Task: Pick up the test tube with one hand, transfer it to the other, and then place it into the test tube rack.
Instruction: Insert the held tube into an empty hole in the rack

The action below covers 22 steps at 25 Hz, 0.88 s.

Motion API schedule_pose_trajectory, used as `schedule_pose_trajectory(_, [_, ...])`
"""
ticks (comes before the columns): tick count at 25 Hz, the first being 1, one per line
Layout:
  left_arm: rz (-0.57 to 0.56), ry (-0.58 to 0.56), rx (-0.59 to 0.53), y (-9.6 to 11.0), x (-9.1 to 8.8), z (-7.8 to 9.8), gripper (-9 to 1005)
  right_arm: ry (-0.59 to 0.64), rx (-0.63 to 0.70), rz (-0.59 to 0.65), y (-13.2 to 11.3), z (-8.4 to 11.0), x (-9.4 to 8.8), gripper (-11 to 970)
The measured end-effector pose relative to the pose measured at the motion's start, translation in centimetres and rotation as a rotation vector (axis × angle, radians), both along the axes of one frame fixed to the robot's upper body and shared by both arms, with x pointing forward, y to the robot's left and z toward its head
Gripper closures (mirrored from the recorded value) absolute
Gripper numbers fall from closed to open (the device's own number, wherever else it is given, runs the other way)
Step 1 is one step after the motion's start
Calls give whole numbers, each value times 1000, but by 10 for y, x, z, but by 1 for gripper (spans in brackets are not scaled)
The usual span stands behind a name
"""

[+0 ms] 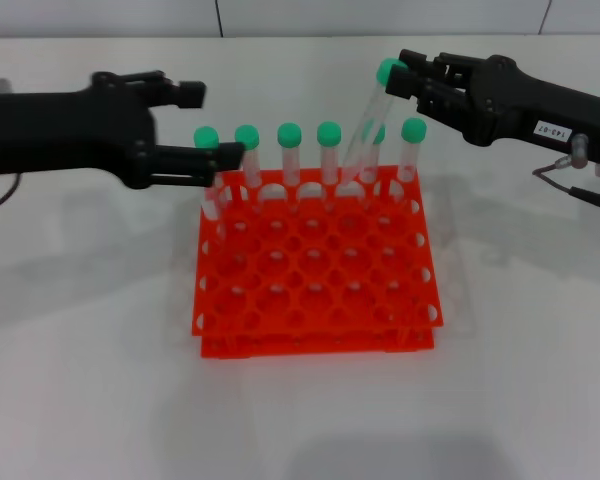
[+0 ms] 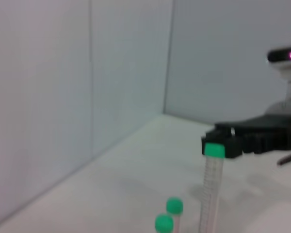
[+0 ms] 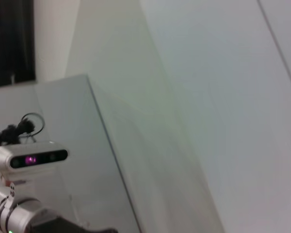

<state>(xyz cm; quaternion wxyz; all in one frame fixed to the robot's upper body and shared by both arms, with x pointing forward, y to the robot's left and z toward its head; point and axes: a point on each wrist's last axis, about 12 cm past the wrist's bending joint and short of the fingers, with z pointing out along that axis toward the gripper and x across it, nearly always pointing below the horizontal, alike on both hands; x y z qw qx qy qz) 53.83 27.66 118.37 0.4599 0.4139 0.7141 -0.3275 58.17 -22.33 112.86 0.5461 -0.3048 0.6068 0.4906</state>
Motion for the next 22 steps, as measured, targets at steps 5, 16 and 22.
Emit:
schedule_pose_trajectory(5, [101,-61,-57,36,-32,-13,116,-27,-22,34,6,10,5,676])
schedule_pose_trajectory(16, [299,-170,-204,84,-95,-79,118,-67,-71,93,20,21,12,669])
schedule_pose_trajectory(22, [365,-197,-258,93,-113,-102,119,-77,-108,141,33,24,16,666])
